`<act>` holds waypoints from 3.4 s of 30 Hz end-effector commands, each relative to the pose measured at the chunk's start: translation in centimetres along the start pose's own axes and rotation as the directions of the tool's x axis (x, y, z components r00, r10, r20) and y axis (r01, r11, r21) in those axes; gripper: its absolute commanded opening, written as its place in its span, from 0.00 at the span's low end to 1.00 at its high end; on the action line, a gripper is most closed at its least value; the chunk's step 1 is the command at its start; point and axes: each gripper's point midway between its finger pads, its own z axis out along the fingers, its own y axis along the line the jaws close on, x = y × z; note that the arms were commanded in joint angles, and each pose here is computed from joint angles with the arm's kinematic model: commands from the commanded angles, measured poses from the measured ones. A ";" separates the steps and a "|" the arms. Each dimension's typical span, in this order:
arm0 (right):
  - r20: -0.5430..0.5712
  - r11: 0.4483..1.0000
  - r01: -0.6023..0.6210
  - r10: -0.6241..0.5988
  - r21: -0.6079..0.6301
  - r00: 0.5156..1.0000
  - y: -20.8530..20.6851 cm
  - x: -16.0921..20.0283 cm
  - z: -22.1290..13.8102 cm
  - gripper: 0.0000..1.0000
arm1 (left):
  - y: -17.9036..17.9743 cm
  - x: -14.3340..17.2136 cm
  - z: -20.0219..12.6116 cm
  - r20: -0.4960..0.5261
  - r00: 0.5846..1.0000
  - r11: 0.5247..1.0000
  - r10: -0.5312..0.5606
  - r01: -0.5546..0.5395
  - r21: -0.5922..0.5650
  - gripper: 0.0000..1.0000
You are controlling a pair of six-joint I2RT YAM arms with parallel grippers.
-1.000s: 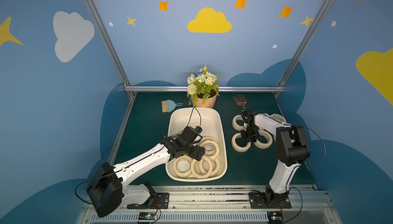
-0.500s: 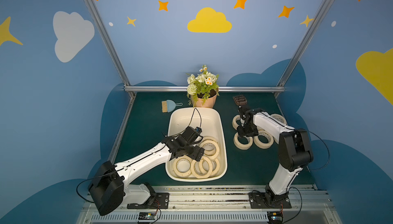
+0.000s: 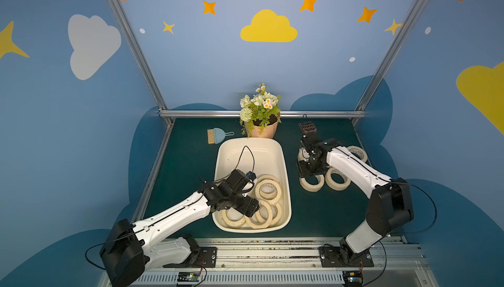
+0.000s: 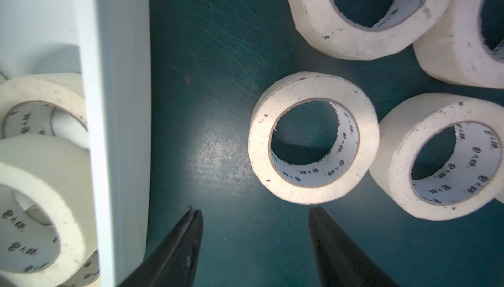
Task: Take out the art tape in the storage box
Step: Place the art tape at the center of the board, then pick up the art tape from the storage box, then place the art tape at the center of the board.
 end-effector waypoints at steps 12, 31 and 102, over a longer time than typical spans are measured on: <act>-0.002 0.985 0.120 -0.121 -0.122 0.993 5.5 3.9 -4.1 0.58 | 0.5 -1.2 2.6 -0.039 0.999 0.999 -0.011 0.009 -0.040 0.11; 0.231 0.856 0.205 -0.104 -0.474 0.967 17.5 1.2 -8.9 0.61 | 3.5 -9.5 -1.5 -0.032 0.998 0.950 0.060 -0.067 -0.305 0.04; 0.011 0.995 -0.016 0.018 -0.098 1.000 1.5 -14.6 8.5 0.00 | 5.2 -7.2 1.9 0.028 0.999 0.975 -0.045 0.050 -0.218 0.80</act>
